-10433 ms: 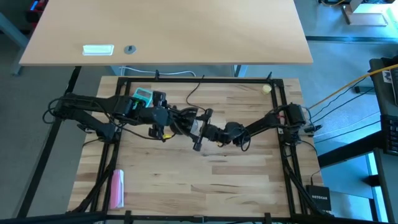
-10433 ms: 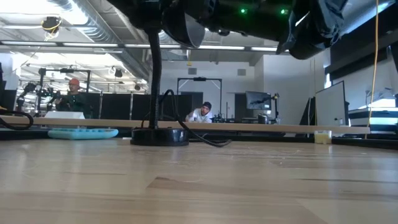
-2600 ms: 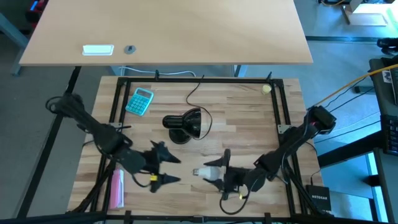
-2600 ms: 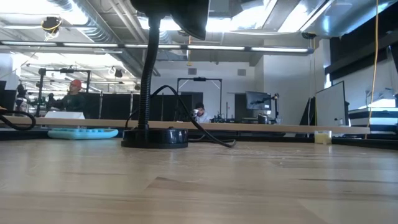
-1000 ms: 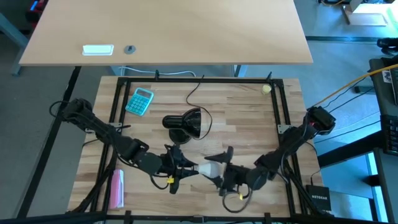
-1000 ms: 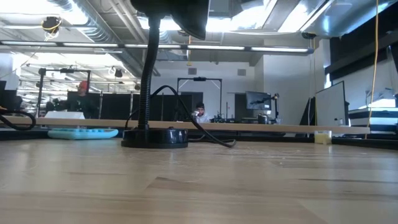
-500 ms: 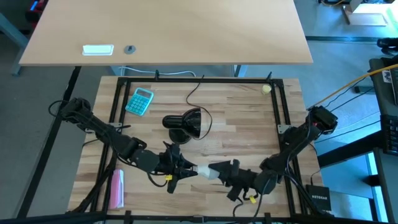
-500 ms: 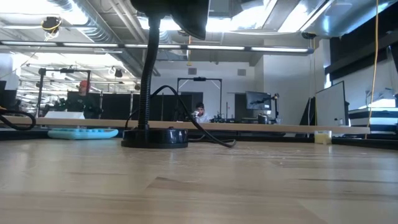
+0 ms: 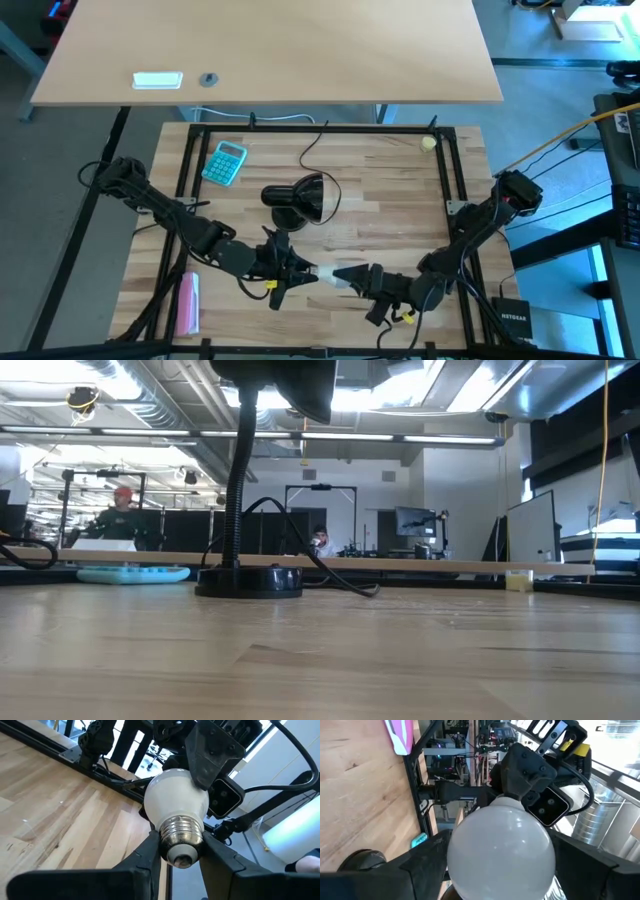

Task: Screw lightbulb
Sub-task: Insert the lightbulb into the black lamp

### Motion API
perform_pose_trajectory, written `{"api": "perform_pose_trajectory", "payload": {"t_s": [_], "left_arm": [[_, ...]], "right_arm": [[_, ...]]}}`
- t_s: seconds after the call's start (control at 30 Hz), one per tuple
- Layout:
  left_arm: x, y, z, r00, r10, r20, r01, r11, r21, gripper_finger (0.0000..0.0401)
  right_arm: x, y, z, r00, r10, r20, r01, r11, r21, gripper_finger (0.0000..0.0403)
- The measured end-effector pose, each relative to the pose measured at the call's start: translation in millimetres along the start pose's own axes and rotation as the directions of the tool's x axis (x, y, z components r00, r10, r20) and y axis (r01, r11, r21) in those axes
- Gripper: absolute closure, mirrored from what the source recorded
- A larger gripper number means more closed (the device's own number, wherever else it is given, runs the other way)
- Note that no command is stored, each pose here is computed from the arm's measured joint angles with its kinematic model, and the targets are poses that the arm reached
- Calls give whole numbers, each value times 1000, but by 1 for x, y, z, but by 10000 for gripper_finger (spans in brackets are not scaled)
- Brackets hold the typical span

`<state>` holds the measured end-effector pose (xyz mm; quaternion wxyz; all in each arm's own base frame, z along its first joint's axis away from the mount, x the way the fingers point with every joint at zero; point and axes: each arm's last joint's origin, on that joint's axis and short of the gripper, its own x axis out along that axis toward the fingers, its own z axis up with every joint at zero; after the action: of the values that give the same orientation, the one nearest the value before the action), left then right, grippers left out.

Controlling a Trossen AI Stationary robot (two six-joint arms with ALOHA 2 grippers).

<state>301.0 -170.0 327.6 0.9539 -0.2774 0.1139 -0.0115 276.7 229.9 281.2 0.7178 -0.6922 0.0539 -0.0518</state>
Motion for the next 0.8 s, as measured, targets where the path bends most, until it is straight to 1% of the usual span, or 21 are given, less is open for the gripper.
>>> {"api": "perform_pose_trajectory", "payload": {"t_s": [0.17,0.27,0.4,0.47,0.5,0.63,0.73,0.8], "left_arm": [[0,0,0,1000,0,-1,0,1000,2,311],[0,0,0,1000,-1,-1,1,1000,3,311],[0,0,0,1000,-1,-1,1,1000,4,310],[0,0,0,1000,-1,-2,1,1000,9,295],[0,0,0,1000,-2,-1,2,1000,10,284],[0,0,0,1000,-3,2,3,1000,10,237],[-2,0,2,1000,-3,1,3,999,33,204],[-8,-1,8,1000,-13,13,13,999,51,184]], "right_arm": [[0,0,0,1000,0,-1,0,999,-39,106],[0,0,0,1000,0,-1,0,999,-43,119],[0,0,0,1000,0,-1,0,999,-43,123],[0,0,0,1000,-1,-1,1,999,-40,122],[0,0,0,1000,-2,-3,2,1000,-19,122],[-1,-2,-1,998,-17,-58,21,997,78,123],[-1,-5,-1,997,-39,-66,49,986,161,123],[-2,-10,-3,996,-52,-66,65,974,218,123]]}}
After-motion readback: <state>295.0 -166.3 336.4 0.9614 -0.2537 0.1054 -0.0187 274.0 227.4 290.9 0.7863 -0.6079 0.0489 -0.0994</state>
